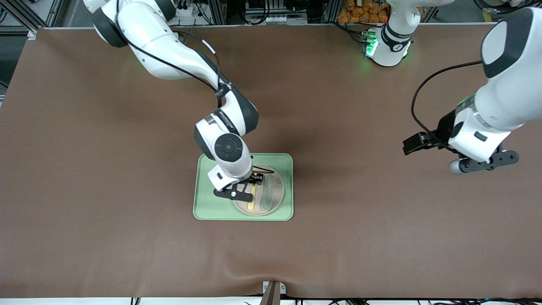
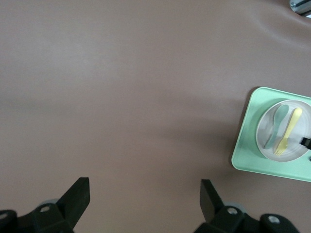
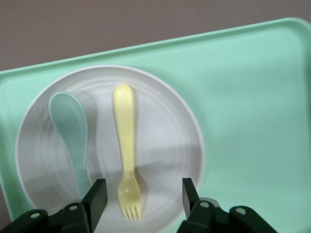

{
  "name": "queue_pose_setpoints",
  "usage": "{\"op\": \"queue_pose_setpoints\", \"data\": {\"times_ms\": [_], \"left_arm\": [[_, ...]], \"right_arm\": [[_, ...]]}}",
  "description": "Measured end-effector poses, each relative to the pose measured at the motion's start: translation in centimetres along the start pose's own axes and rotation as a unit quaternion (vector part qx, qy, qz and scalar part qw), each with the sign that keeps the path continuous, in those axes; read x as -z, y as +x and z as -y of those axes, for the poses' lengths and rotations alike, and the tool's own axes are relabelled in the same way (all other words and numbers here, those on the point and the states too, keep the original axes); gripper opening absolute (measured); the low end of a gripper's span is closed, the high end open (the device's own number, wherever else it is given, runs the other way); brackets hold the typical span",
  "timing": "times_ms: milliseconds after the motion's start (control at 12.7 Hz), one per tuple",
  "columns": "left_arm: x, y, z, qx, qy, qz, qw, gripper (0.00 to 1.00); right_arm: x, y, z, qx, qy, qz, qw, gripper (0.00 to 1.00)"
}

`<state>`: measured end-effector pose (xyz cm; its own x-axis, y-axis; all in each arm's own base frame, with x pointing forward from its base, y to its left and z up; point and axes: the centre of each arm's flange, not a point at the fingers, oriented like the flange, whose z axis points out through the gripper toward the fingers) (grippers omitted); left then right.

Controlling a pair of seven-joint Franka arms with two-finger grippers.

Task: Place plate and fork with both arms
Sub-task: 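Lower the right gripper over the yellow fork and grasp it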

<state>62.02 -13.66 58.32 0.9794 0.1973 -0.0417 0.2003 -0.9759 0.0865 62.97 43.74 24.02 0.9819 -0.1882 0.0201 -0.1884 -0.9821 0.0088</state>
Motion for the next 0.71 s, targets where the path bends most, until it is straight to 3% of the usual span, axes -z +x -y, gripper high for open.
{"op": "queue_pose_setpoints", "data": {"times_ms": [236,472,709], "left_arm": [[1.6,-0.7,1.7,0.011,0.007,0.004,1.0,1.0],[2.6,-1.1,2.6,0.011,0.048,-0.011,0.999,1.0],[3.0,-1.4,2.6,0.01,0.058,-0.015,0.998,1.0]], "right_arm": [[-3.0,-0.4,0.8,0.0,-0.007,-0.003,1.0,0.66],[-2.9,-0.5,1.1,-0.004,-0.007,-0.004,1.0,0.63],[-3.0,-1.5,1.9,0.001,-0.009,-0.002,1.0,0.58]]}}
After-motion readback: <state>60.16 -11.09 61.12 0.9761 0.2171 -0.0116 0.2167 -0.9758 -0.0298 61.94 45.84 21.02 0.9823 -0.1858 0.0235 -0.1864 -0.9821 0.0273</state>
